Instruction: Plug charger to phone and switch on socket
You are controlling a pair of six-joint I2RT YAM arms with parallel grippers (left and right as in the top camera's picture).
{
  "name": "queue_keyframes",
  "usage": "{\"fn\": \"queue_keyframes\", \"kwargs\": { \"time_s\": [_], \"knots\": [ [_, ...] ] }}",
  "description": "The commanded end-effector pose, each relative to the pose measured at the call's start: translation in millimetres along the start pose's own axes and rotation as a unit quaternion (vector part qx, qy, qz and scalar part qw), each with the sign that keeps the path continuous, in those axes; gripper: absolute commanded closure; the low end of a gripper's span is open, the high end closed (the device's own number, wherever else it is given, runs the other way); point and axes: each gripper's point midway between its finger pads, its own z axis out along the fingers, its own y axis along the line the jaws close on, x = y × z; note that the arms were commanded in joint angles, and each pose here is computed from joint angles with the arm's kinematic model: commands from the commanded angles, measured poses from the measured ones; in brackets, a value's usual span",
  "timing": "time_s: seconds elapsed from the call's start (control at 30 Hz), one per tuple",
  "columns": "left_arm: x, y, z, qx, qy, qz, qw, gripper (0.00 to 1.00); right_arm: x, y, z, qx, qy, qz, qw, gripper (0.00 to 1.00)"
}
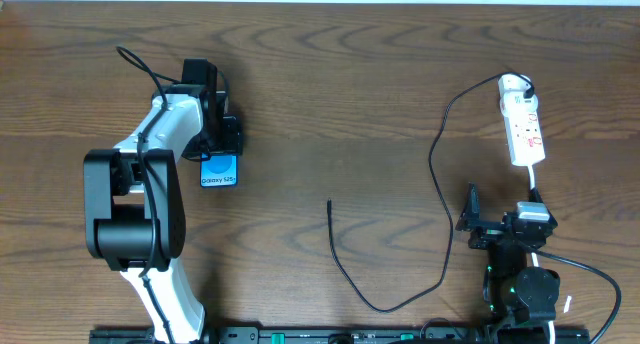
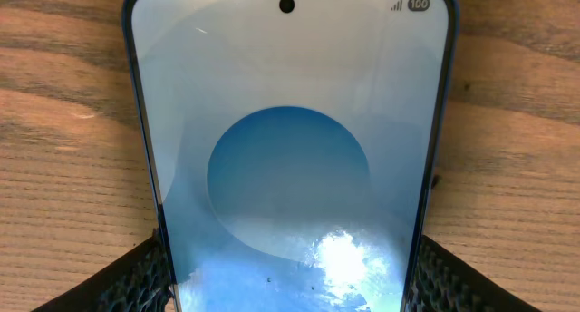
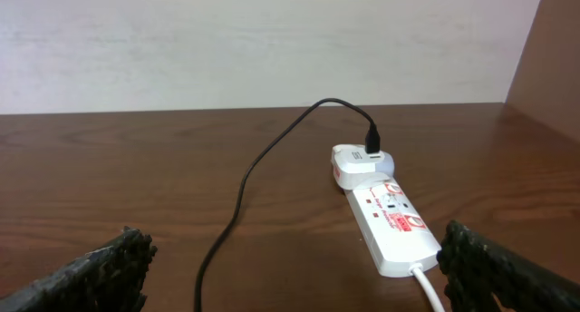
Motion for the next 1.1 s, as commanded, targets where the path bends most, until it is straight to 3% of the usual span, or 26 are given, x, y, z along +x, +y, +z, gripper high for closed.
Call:
{"fn": "queue_keyframes", "kwargs": {
  "time_s": [0.0, 1.07],
  "knots": [
    [34.3, -2.5, 35.3, 0.011, 0.064, 0.000, 0.998, 0.93, -0.1, -1.9, -0.3, 0.005, -0.001, 0.006, 1.000, 0.01],
    [-9.3, -5.9, -5.3, 0.014, 0.012, 0.001, 1.000, 0.93, -0.1, -2.0, -0.3, 0.005, -0.001, 0.006, 1.000, 0.01]
  ]
}}
